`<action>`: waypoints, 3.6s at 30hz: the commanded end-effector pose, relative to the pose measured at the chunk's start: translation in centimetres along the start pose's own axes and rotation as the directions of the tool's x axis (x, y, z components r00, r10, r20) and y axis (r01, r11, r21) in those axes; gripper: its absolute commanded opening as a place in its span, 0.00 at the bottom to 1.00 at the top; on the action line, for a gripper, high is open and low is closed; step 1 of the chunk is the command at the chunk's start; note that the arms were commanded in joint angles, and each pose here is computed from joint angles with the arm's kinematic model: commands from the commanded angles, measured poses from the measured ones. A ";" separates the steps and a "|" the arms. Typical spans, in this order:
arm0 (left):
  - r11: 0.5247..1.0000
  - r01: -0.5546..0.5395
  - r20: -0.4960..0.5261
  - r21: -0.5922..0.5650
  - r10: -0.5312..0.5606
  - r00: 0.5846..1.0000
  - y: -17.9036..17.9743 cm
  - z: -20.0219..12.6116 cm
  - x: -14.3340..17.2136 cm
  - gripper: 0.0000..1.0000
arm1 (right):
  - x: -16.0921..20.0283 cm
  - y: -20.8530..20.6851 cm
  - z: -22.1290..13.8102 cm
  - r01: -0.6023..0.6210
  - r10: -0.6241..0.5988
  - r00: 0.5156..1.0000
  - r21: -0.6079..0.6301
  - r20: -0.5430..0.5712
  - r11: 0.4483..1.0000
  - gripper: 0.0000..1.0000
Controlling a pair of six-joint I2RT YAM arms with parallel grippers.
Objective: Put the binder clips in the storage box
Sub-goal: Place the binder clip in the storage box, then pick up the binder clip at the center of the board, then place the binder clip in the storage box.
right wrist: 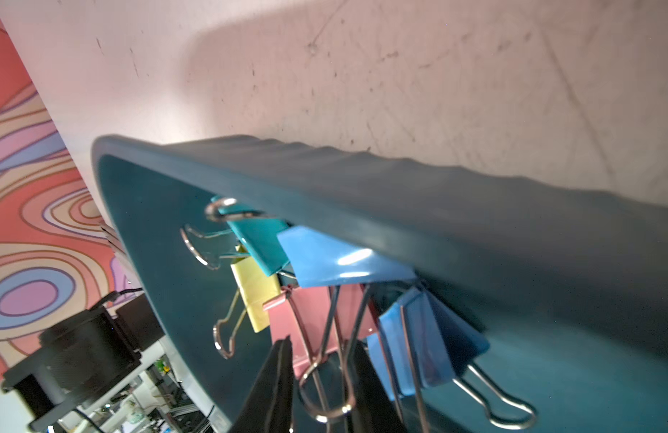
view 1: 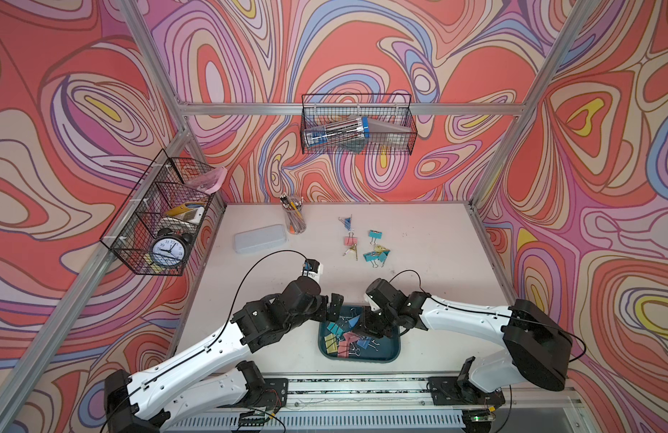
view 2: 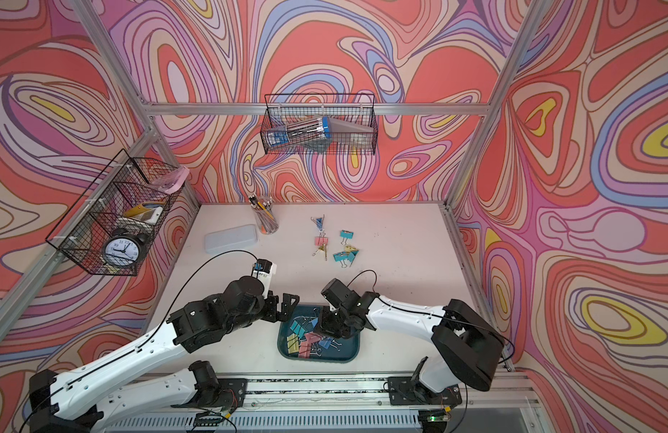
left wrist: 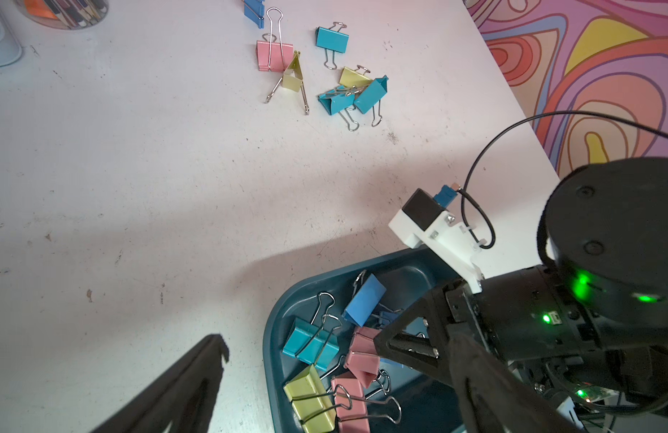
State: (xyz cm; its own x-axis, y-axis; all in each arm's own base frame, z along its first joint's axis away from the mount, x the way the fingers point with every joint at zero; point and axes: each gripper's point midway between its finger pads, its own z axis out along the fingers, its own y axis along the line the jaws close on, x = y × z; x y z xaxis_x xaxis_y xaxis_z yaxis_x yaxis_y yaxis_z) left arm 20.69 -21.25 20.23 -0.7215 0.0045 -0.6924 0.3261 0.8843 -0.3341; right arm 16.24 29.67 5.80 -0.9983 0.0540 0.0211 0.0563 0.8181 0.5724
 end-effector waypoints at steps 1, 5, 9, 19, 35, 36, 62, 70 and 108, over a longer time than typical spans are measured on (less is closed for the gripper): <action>1.000 0.008 0.017 -0.002 -0.008 1.000 0.1 0.2 -0.3 0.99 | -0.5 0.1 -2.1 0.040 -0.043 0.997 0.043 0.064 0.998 0.27; 1.000 0.000 0.034 -0.009 0.001 0.999 0.2 0.0 -0.7 0.99 | -2.0 1.1 -5.0 0.092 -0.106 0.983 0.099 0.149 0.991 0.29; 1.000 -0.013 0.062 -0.015 0.014 0.998 0.1 -0.4 -1.5 0.99 | -5.4 2.4 -8.7 0.160 -0.223 0.929 0.222 0.295 0.962 0.33; 1.000 -0.028 0.109 -0.011 0.029 0.994 -0.3 -0.7 -2.9 0.99 | -17.7 7.0 -11.2 0.161 -0.349 0.784 0.374 0.513 0.913 0.34; 0.998 -0.057 0.119 -0.028 0.060 0.991 -0.1 -0.5 -3.1 0.99 | -27.1 0.0 -0.2 0.176 -0.445 0.831 0.601 0.334 0.780 0.33; 0.997 -0.066 0.116 -0.027 0.068 0.991 -0.2 -0.4 -3.1 0.99 | -27.4 -0.5 0.2 0.170 -0.442 0.835 0.610 0.327 0.774 0.33; 0.997 -0.075 0.122 -0.030 0.078 0.990 -0.2 -0.3 -3.2 0.99 | -27.6 3.1 -4.9 0.210 -0.444 0.796 0.499 0.412 0.841 0.00; 0.998 -0.061 0.141 -0.013 0.062 0.988 -0.3 -0.4 -3.3 0.99 | -20.7 5.7 -11.7 0.267 -0.394 0.809 0.326 0.436 0.907 0.00; 0.996 0.028 0.168 -0.087 -0.013 0.986 1.7 0.1 -3.0 0.99 | 2.7 2.2 0.0 0.126 -0.126 0.992 -0.002 0.002 0.992 0.04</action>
State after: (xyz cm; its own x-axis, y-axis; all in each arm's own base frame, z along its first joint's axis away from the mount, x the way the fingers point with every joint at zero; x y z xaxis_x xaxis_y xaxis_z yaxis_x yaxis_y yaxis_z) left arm 23.36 -20.41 22.08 -0.6100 -0.0773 -0.7886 0.2733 0.9136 -0.3010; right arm 13.19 31.28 7.18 -0.9972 -0.0687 -0.0287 -0.0728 0.8194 0.5686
